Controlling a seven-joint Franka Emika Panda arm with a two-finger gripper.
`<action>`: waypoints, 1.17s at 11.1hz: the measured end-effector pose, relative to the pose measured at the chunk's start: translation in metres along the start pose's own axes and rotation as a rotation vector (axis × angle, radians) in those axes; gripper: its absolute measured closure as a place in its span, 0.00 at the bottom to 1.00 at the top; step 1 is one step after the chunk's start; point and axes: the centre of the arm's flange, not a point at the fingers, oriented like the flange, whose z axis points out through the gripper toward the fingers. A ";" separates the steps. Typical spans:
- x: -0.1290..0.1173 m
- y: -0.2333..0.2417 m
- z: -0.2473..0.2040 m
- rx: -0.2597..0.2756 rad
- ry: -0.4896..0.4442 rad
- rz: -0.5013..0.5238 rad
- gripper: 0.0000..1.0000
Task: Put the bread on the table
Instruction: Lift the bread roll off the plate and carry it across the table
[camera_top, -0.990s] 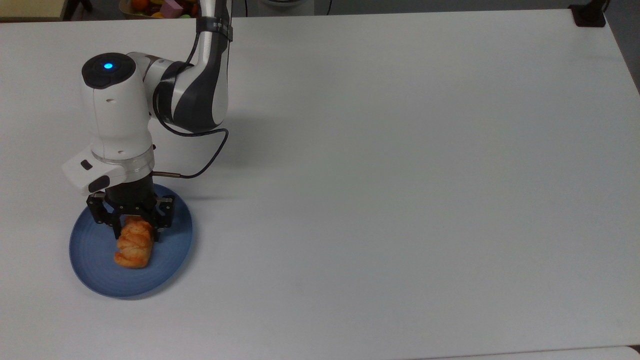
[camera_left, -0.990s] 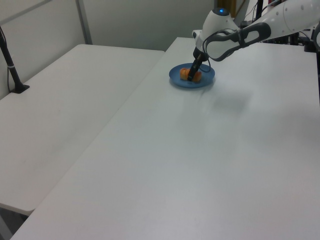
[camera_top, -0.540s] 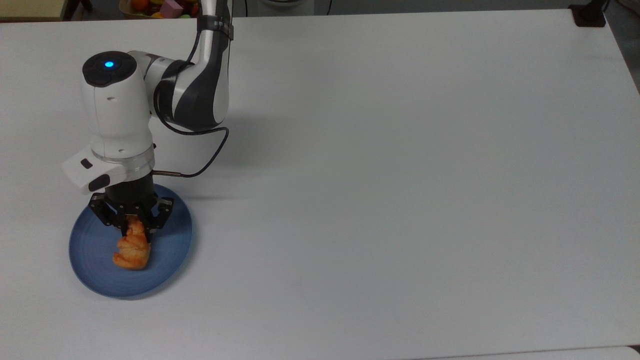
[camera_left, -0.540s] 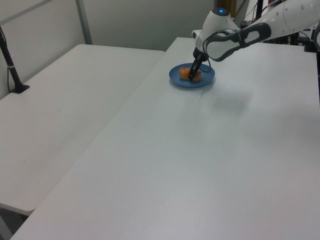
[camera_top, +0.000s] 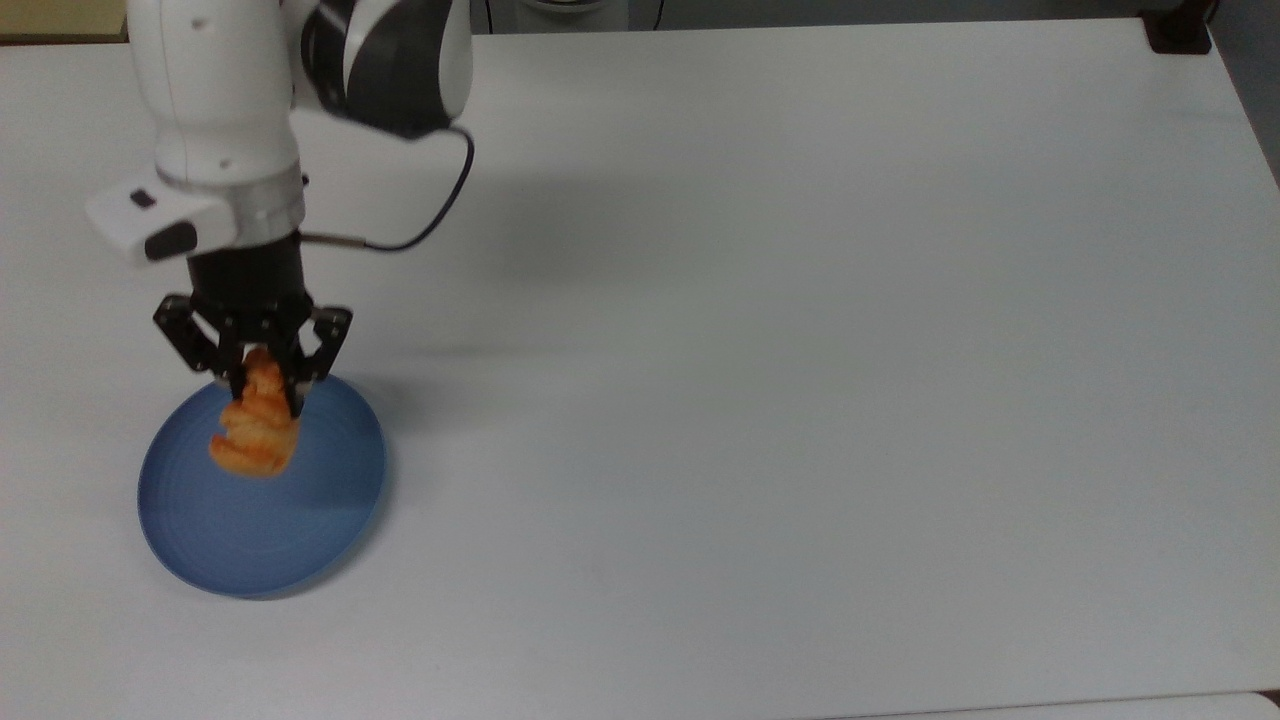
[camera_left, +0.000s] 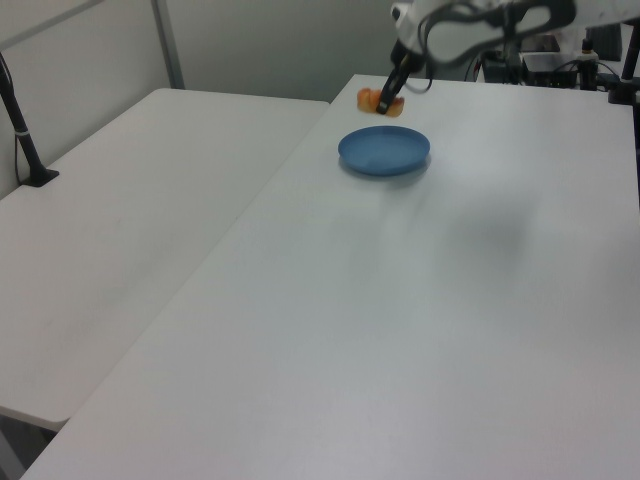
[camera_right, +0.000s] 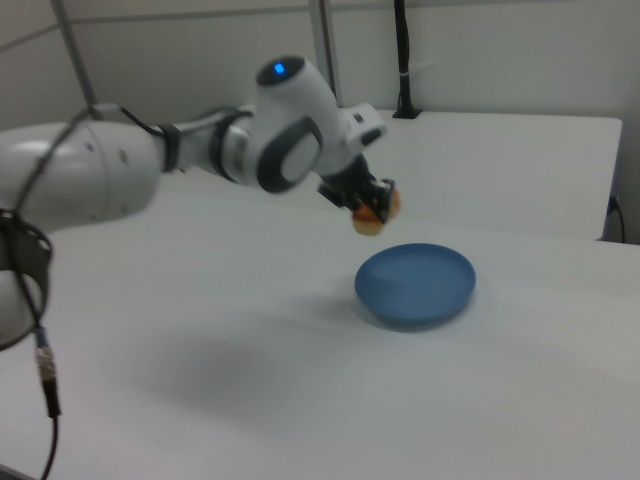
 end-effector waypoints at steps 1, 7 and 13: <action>0.002 -0.013 -0.035 0.025 -0.040 -0.001 0.61; -0.043 -0.149 -0.161 0.185 -0.243 -0.168 0.60; -0.115 -0.315 -0.215 0.250 -0.385 -0.269 0.57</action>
